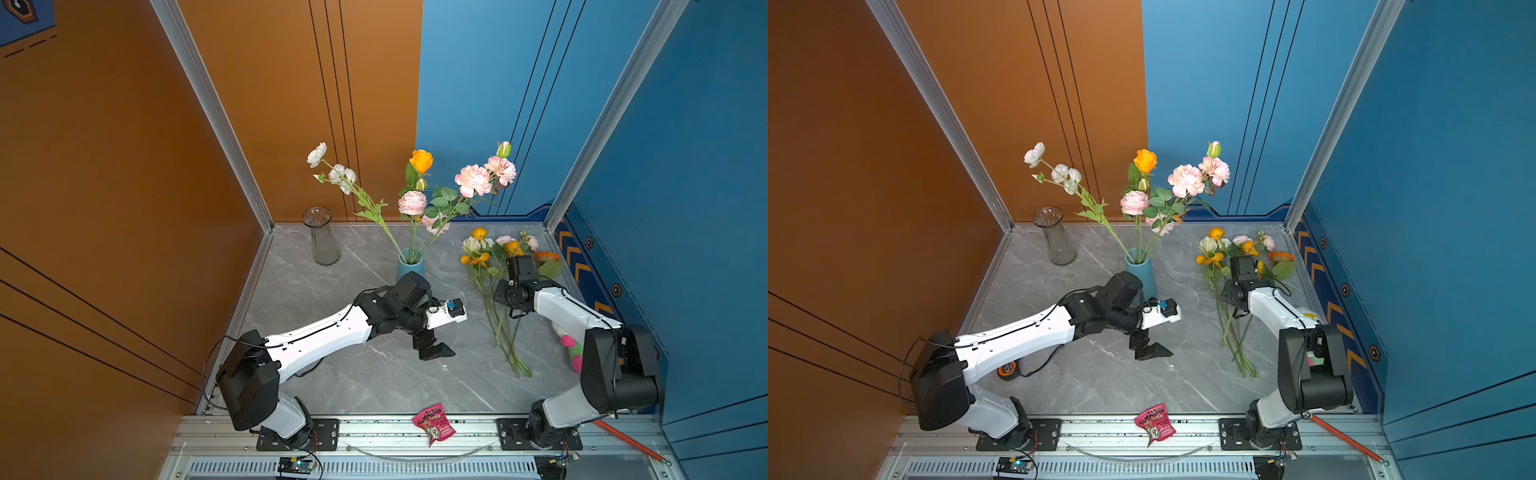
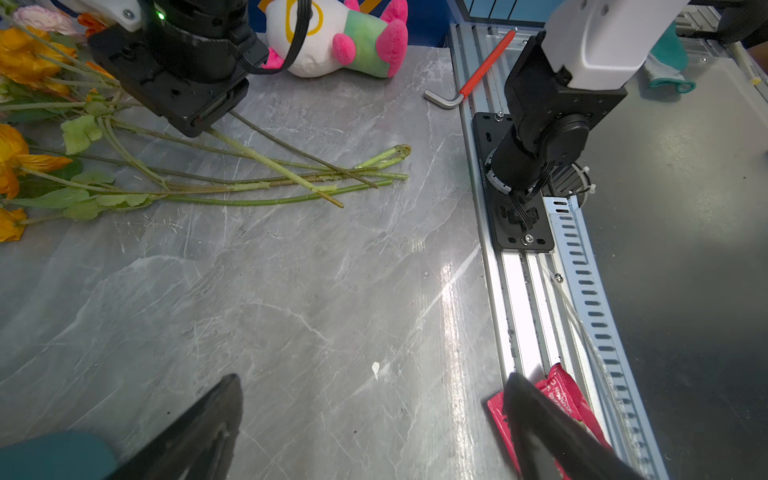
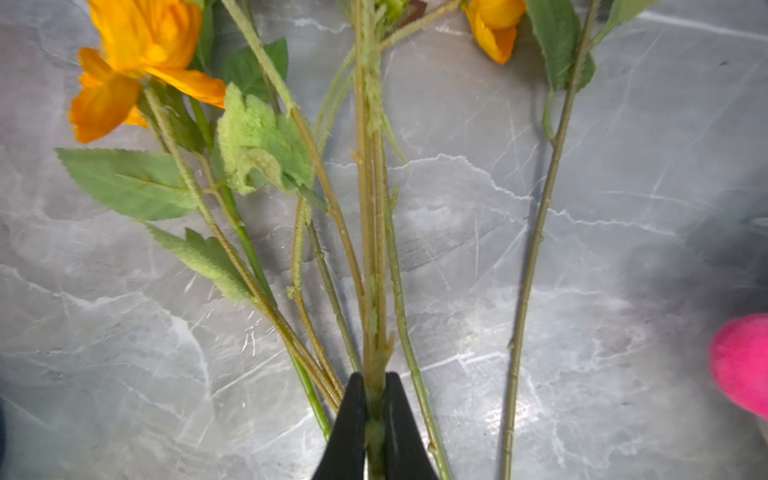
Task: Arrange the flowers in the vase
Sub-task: 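Close the right gripper on the orange flower stems, then lift the orange flowers and carry them toward the blue vase with the right gripper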
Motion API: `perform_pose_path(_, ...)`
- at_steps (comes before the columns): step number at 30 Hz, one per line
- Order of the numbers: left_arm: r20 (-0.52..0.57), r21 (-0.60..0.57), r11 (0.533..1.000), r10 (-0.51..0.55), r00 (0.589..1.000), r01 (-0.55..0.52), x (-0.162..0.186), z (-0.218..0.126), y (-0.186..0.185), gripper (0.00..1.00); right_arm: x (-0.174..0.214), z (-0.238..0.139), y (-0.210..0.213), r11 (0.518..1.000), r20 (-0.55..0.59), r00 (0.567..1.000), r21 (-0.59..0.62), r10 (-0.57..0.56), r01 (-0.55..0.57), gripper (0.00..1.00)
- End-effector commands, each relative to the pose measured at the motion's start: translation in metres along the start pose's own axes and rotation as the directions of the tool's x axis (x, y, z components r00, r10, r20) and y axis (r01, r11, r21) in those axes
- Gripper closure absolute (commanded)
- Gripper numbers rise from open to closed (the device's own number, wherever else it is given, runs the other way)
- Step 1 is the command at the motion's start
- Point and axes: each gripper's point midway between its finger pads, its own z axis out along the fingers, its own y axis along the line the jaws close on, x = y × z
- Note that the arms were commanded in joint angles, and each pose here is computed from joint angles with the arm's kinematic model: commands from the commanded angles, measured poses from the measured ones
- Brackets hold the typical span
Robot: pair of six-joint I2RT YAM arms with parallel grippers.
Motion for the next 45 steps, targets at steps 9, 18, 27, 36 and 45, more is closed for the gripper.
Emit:
perform_pose_path(9, -0.001, -0.022, 0.999, 0.041, 0.999, -0.041, -0.007, -0.009, -0.001, 0.02, -0.021, -0.084, -0.018, 0.992, 0.21, 0.975, 0.117, -0.077, 0.053, 1.0)
perform_pose_path(18, 0.122, -0.065, 0.997, 0.045, 0.991, -0.037, -0.03, -0.059, 0.013, 0.02, -0.038, -0.175, -0.012, 0.996, 0.504, 0.86, -0.071, 0.084, -0.056, 1.0)
perform_pose_path(27, 0.299, -0.157, 0.988, 0.034, 0.954, 0.014, -0.041, -0.139, 0.05, 0.02, -0.052, -0.283, 0.023, 0.996, 0.853, 0.522, -0.034, -0.017, 0.088, 1.0)
perform_pose_path(36, 0.434, -0.239, 0.963, -0.008, 0.901, 0.124, -0.035, -0.203, 0.092, 0.02, -0.077, -0.359, 0.086, 0.976, 0.944, 0.323, -0.002, -0.07, 0.217, 1.0)
perform_pose_path(45, 0.484, -0.251, 0.956, -0.014, 0.875, 0.154, -0.036, -0.22, 0.104, 0.02, -0.089, -0.361, 0.097, 0.963, 0.895, 0.365, 0.206, -0.258, 0.174, 1.0)
